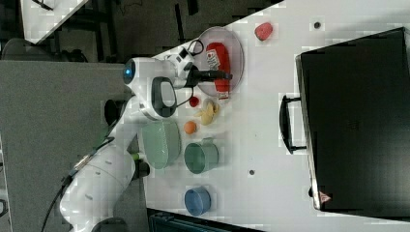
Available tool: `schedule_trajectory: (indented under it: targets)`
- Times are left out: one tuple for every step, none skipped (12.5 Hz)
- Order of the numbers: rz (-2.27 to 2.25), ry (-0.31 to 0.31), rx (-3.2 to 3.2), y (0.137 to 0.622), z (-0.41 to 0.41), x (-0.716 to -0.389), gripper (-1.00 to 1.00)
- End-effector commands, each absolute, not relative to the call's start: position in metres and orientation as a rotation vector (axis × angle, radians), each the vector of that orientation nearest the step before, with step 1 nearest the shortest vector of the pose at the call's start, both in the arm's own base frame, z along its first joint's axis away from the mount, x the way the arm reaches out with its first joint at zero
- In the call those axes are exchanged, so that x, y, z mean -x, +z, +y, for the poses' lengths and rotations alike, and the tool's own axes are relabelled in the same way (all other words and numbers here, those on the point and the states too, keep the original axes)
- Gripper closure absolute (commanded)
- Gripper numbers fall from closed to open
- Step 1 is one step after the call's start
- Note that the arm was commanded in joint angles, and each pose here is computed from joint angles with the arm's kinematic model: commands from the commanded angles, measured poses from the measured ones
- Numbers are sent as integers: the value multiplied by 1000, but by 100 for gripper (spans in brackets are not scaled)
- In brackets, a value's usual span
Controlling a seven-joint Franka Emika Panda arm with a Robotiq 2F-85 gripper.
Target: Pick ketchup from plate and place it on table.
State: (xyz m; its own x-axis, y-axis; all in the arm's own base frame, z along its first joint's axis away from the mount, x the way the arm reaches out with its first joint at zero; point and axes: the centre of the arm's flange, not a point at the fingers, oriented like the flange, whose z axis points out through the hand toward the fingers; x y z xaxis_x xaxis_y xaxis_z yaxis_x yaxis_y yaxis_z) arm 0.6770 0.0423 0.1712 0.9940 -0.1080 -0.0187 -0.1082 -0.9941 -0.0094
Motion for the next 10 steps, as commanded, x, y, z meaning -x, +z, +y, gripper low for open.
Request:
schedule_trajectory:
  targets:
    - [39,-65,3144,176,57,-693,-100]
    - [27,-81,3146,169,58,-694,-100]
    - [21,-100,3145,160,58,-695,-100]
    - [18,-136,3136,155,61,-697,-100]
    - [14,-151,3133,151,62,-697,-92]
    - [11,-167,3128,153,65,-698,-68]
    - [12,-182,3125,157,66,-701,-43]
    - [15,-183,3126,158,65,-701,-21]
    - [15,-196,3124,162,65,-703,-20]
    - [14,-208,3122,168,65,-704,-20]
